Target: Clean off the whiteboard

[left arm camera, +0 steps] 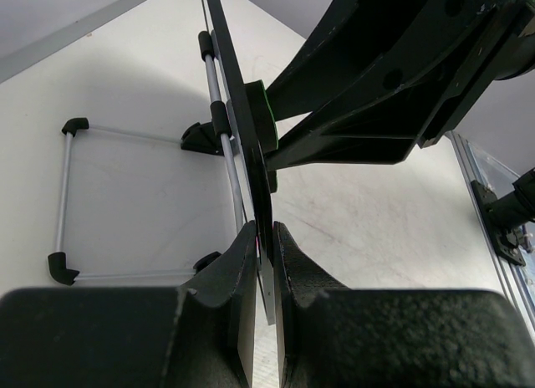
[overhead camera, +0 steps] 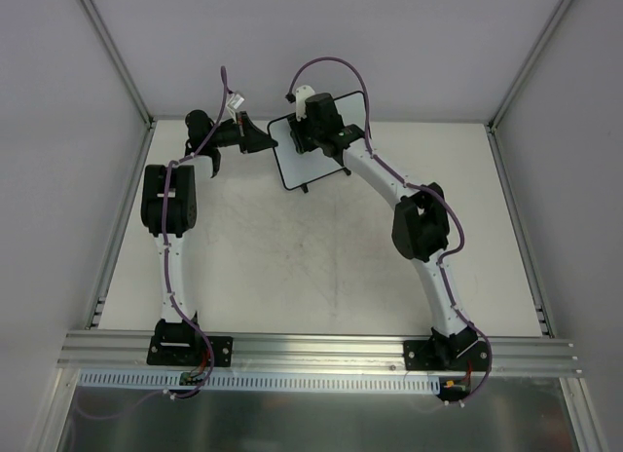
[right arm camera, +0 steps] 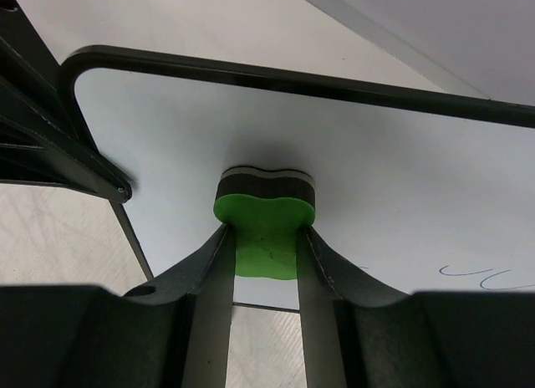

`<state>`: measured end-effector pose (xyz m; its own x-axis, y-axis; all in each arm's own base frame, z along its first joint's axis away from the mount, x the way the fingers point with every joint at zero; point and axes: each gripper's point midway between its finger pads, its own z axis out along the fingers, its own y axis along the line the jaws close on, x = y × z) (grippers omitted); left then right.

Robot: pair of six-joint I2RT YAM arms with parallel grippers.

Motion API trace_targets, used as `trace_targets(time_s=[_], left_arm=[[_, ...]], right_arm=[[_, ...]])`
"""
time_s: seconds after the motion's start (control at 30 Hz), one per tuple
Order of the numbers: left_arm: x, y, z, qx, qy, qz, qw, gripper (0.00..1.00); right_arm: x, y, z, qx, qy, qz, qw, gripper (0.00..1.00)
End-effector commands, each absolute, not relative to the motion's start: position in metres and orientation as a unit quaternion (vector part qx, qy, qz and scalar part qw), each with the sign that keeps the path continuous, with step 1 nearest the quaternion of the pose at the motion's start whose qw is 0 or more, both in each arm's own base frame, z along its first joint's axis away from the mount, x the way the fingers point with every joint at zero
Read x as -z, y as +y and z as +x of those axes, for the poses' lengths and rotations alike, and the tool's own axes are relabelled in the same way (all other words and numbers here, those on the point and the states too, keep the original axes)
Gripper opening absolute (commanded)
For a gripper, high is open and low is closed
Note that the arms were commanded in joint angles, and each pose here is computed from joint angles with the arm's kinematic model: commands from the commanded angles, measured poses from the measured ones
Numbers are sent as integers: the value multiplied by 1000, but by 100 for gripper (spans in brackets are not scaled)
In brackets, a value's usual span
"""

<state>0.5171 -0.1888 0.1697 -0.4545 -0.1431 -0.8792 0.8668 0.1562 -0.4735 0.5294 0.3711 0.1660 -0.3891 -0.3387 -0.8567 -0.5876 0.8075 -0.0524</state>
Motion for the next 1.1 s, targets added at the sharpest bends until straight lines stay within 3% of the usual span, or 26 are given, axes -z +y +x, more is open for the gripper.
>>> trace_targets(time_s=[0.0, 0.23, 0.53, 0.8, 1.07], left_arm=[[-182, -210, 492, 589, 586, 373, 414, 0], [-182, -210, 492, 588, 585, 374, 414, 0], [-182, -211, 491, 589, 585, 374, 414, 0], [-182, -211, 491, 589, 585, 374, 413, 0], [-182, -211, 491, 589, 586, 374, 413, 0]], right_arm=[[-161, 376, 534, -128, 819, -280, 485, 1], [-109, 368, 507, -113, 851, -310, 409, 0], [-80, 354, 490, -99, 867, -324, 366, 0], [-101, 356, 498, -95, 859, -318, 389, 0], [-180, 360, 536, -94, 824, -286, 480, 2]])
